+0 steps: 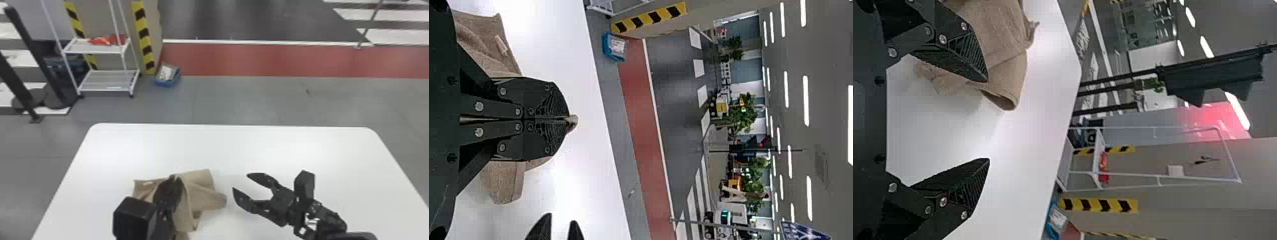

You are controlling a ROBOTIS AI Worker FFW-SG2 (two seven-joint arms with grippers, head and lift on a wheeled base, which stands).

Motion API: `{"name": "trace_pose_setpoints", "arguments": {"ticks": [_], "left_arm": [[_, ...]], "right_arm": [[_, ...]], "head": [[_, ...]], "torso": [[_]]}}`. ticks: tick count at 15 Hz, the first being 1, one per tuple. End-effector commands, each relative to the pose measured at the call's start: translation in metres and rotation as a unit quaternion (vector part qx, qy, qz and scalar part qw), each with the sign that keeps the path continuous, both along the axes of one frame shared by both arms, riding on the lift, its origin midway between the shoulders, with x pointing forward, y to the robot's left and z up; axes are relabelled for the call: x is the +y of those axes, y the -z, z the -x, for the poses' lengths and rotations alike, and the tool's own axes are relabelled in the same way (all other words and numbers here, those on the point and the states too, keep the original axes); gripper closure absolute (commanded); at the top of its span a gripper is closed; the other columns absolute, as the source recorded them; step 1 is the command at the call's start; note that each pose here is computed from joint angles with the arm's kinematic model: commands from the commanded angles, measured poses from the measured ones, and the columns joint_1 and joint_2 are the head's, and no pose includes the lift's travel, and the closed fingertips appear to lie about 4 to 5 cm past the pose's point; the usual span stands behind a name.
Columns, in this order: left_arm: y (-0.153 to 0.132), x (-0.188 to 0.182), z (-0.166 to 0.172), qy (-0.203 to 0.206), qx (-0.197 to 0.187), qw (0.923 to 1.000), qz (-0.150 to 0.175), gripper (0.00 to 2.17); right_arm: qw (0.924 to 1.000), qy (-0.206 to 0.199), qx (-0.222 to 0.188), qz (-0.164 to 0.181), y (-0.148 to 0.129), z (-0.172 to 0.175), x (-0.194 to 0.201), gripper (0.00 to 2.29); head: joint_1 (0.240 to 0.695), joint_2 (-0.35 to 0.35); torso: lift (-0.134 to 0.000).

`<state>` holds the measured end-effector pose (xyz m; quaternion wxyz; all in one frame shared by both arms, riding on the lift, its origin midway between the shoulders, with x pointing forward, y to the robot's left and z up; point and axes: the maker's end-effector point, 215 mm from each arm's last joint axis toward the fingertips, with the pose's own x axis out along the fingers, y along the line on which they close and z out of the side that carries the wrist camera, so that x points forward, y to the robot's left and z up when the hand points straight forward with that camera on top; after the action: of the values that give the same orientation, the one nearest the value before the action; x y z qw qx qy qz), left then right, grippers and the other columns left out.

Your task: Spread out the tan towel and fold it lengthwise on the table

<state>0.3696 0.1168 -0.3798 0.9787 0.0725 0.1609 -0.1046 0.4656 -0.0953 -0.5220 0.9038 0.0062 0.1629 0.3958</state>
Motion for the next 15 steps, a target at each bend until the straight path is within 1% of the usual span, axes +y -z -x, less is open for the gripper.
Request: {"name": "trace_pose_setpoints", "arguments": {"ticks": [1,2,4,5,6,8,9,10,11,12,13,14,15], "left_arm": [[0.001,-0.008,-0.003,0.010,-0.001,0.9999,0.002,1.85],[0.002,-0.009,-0.004,0.012,0.000,0.9999,0.003,1.85],[0.005,-0.011,-0.003,0.014,0.003,0.9999,0.004,1.85],[0.005,-0.013,-0.002,0.016,0.003,0.9999,0.005,1.85],[0.006,-0.016,-0.001,0.018,0.004,0.9998,0.005,1.85],[0.006,-0.016,0.000,0.019,0.004,0.9998,0.004,1.85],[0.007,-0.016,0.000,0.019,0.005,0.9998,0.003,1.85],[0.007,-0.016,0.000,0.018,0.005,0.9998,0.004,1.85],[0.007,-0.016,0.000,0.018,0.004,0.9998,0.003,1.85],[0.007,-0.015,-0.001,0.017,0.004,0.9999,0.002,1.85],[0.007,-0.015,0.000,0.017,0.003,0.9999,0.001,1.85],[0.007,-0.014,0.000,0.016,0.003,0.9999,0.000,1.85],[0.008,-0.014,0.000,0.016,0.004,0.9999,-0.001,1.85]], "right_arm": [[0.9988,-0.026,0.040,0.008,0.017,0.010,0.013,0.38],[0.9984,-0.030,0.048,0.008,0.021,0.013,0.016,0.38],[0.9974,-0.046,0.056,-0.001,0.021,0.017,0.025,0.38],[0.9954,-0.053,0.080,0.000,0.029,0.021,0.033,0.38],[0.9945,-0.061,0.085,0.002,0.030,0.023,0.040,0.38],[0.9930,-0.063,0.100,0.002,0.033,0.022,0.042,0.58],[0.9915,-0.065,0.113,0.001,0.035,0.022,0.044,0.85],[0.9889,-0.070,0.131,-0.005,0.037,0.024,0.046,1.21],[0.9888,-0.071,0.131,-0.013,0.034,0.024,0.048,1.57],[0.9895,-0.071,0.125,-0.019,0.032,0.027,0.049,1.99],[0.9914,-0.069,0.110,-0.019,0.028,0.028,0.049,2.20],[0.9928,-0.068,0.097,-0.023,0.021,0.028,0.048,2.25],[0.9931,-0.061,0.094,-0.034,0.018,0.026,0.045,2.25]], "head": [[0.695,0.023],[0.695,0.034],[0.695,0.040],[0.695,0.043],[0.695,0.046],[0.695,0.059],[0.695,0.062],[0.695,0.064],[0.695,0.067],[0.695,0.069],[0.695,0.074],[0.695,0.076],[0.695,0.076]], "torso": [[0.000],[0.000],[0.000],[0.000],[0.000],[0.000],[0.000],[0.000],[0.000],[0.000],[0.000],[0.000],[0.000]]}}
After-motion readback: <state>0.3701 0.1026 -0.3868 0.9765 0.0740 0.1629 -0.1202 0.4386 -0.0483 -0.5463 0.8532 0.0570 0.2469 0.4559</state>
